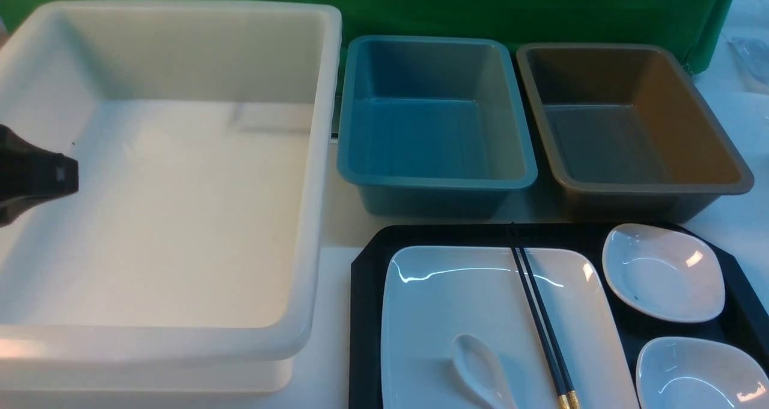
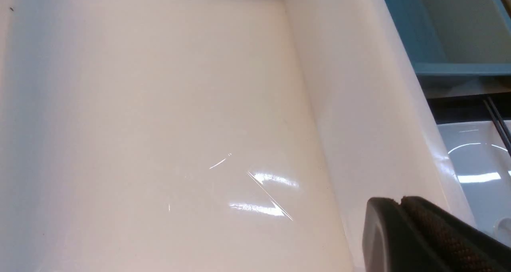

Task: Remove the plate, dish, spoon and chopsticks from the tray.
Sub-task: Use the right arm to grab a pair of chopsticks from the plate

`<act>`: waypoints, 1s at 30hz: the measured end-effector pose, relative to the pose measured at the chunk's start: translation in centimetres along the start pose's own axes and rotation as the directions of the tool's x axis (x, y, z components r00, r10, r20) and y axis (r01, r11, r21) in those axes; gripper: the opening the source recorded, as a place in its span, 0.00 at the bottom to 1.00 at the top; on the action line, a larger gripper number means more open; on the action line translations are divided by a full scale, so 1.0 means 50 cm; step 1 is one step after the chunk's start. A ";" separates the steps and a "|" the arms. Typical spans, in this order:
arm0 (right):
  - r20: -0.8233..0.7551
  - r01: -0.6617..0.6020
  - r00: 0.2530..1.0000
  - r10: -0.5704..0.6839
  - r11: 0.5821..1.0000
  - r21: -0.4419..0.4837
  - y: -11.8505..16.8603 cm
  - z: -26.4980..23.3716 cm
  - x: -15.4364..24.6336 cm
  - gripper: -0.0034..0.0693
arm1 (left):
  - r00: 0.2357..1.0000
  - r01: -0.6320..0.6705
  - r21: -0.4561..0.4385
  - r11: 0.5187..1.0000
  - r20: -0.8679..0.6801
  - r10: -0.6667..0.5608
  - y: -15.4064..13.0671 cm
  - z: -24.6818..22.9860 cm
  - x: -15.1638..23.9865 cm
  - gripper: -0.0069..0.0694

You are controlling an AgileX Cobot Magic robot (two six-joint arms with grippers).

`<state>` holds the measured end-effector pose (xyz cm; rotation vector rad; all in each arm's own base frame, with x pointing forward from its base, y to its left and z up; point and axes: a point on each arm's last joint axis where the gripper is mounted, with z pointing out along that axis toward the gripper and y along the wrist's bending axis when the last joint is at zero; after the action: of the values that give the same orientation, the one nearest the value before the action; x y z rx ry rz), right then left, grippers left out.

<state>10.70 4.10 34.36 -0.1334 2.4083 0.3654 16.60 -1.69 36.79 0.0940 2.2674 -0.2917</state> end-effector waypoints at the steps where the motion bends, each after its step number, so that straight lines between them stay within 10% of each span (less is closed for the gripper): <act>1: -0.083 0.029 0.996 -0.028 1.000 0.000 0.008 0.033 -0.019 0.09 | 1.000 0.001 0.000 1.000 -0.006 -0.001 0.001 0.004 0.000 0.11; 7: -0.313 0.178 0.932 -0.182 0.983 -0.042 0.070 0.181 -0.072 0.13 | 1.000 -0.006 0.002 1.000 -0.025 0.006 0.002 0.007 0.001 0.11; 17: -0.442 0.239 0.872 -0.211 0.971 0.008 0.107 0.406 -0.114 0.77 | 0.997 -0.028 0.012 1.000 -0.069 0.029 0.001 0.008 0.009 0.11; 30: -0.555 0.262 0.812 -0.181 0.963 0.070 0.090 0.562 -0.061 0.84 | 0.998 -0.030 0.007 1.000 -0.050 0.030 0.001 0.008 0.006 0.11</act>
<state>29.68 16.71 17.03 -0.5137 2.9298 0.0375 16.72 -1.73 36.32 0.1394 2.3129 -0.2833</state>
